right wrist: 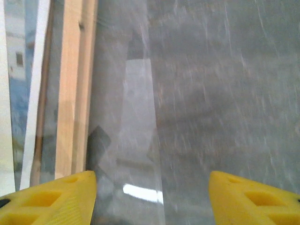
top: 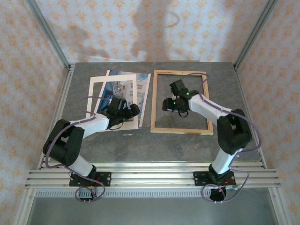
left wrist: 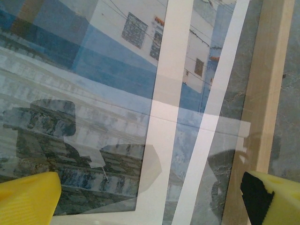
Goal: Put the photo into the frame
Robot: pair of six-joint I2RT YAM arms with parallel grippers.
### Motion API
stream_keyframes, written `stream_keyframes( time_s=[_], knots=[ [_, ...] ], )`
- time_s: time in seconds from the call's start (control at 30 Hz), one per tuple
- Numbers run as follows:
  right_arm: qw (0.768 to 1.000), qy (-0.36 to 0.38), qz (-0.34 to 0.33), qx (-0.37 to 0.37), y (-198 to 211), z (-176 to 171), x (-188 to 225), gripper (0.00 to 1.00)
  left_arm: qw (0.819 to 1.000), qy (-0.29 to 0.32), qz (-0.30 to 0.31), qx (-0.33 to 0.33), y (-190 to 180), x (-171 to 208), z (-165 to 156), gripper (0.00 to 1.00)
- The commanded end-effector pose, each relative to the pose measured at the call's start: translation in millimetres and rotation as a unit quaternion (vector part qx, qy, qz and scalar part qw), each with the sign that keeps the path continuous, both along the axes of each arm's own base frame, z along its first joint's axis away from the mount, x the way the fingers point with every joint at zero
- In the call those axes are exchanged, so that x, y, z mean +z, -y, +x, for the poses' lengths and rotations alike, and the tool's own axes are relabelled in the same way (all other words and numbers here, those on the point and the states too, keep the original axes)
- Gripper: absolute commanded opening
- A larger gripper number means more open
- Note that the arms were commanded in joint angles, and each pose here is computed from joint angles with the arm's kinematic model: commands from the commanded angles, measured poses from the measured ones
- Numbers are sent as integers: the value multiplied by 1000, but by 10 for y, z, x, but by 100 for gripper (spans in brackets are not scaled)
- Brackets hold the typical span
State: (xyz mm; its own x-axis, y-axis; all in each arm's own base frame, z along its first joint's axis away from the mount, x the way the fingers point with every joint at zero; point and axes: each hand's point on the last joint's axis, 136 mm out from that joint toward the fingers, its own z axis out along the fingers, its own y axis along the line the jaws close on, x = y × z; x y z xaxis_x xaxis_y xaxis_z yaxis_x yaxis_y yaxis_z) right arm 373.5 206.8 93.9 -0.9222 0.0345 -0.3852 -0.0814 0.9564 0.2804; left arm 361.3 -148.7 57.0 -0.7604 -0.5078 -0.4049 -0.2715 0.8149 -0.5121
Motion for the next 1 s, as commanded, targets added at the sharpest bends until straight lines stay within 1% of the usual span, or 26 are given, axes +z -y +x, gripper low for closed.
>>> stream_keyframes(
  time_s=[0.0,0.07,0.17,0.27,0.4,0.5,0.6,0.67,0.73,0.8,0.9,0.97],
  knots=[
    [999,9,16,32,-86,319,-98,64,1000,-4,24,3,-77,-88,-25,100],
    [999,11,32,30,-103,465,-157,64,1000,-4,26,4,-85,-88,-31,100],
    [997,16,67,37,-196,582,-193,64,999,-3,30,9,-118,-94,-52,100],
    [996,5,76,49,-253,601,-268,64,999,-4,30,12,-135,-118,-82,100],
    [992,-16,106,67,-387,581,-362,64,999,-9,32,11,-138,-163,-93,100],
    [989,-29,129,69,-465,570,-428,61,999,-12,30,10,-125,-185,-85,100],
    [987,-32,143,67,-499,564,-428,51,1000,-12,28,9,-111,-190,-79,100],
    [986,-26,150,67,-513,569,-376,43,999,-12,29,9,-114,-192,-80,100],
    [988,-19,143,63,-483,575,-316,33,999,-12,30,9,-119,-190,-78,100],
    [989,-11,136,59,-443,578,-248,28,999,-12,32,10,-126,-184,-79,100],
    [991,0,124,52,-374,566,-147,12,999,-8,35,11,-136,-152,-65,100],
    [992,2,119,49,-336,542,-89,8,999,-4,37,12,-141,-121,-52,100]
  ],
)
